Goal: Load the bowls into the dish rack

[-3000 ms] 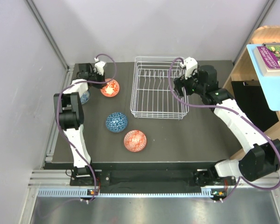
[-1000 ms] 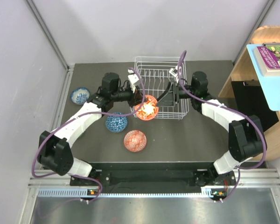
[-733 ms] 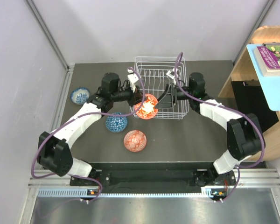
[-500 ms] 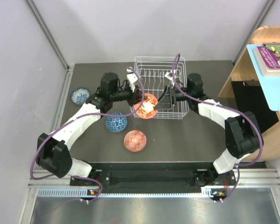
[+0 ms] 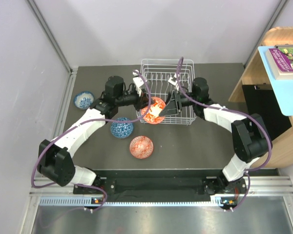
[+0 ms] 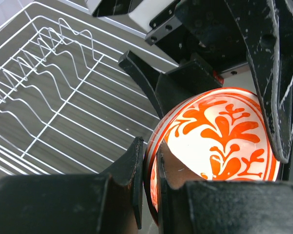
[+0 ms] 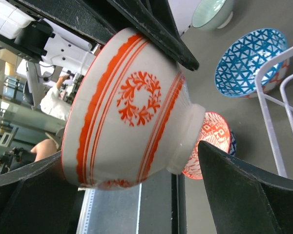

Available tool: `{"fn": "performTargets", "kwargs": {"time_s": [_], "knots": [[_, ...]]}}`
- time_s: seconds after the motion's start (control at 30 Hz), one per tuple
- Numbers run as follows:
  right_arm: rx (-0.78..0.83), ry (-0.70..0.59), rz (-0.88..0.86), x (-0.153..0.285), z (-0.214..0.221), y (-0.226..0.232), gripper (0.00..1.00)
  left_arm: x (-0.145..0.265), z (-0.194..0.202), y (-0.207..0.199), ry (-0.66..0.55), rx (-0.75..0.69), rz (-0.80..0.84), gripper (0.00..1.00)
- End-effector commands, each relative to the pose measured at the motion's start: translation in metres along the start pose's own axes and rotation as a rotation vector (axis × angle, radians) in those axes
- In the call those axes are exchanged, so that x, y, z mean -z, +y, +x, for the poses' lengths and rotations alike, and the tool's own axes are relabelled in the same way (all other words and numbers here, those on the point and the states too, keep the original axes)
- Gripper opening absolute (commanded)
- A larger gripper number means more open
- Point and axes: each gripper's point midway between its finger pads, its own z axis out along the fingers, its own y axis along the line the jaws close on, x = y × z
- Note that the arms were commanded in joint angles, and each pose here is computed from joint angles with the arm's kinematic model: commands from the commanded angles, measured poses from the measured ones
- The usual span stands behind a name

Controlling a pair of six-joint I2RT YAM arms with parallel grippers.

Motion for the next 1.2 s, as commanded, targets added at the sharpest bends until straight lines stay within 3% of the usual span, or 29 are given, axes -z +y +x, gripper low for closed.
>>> {"fn": "performTargets", "kwargs": {"time_s": [0.0,0.43,1.17], "knots": [[0.095,0.027,-0.061,-0.009,-0.007,0.020,0.96,0.005,-0.035,-0.010,-0.107,-0.075,0.027,0.00],[0.121,0.029,-0.075,-0.008,-0.010,0.031,0.92,-0.002,-0.017,-0.016,-0.066,-0.099,0.037,0.00],[0.119,0.015,-0.056,-0.008,-0.008,0.025,0.83,-0.005,-0.022,-0.012,-0.066,-0.110,0.002,0.00]]}}
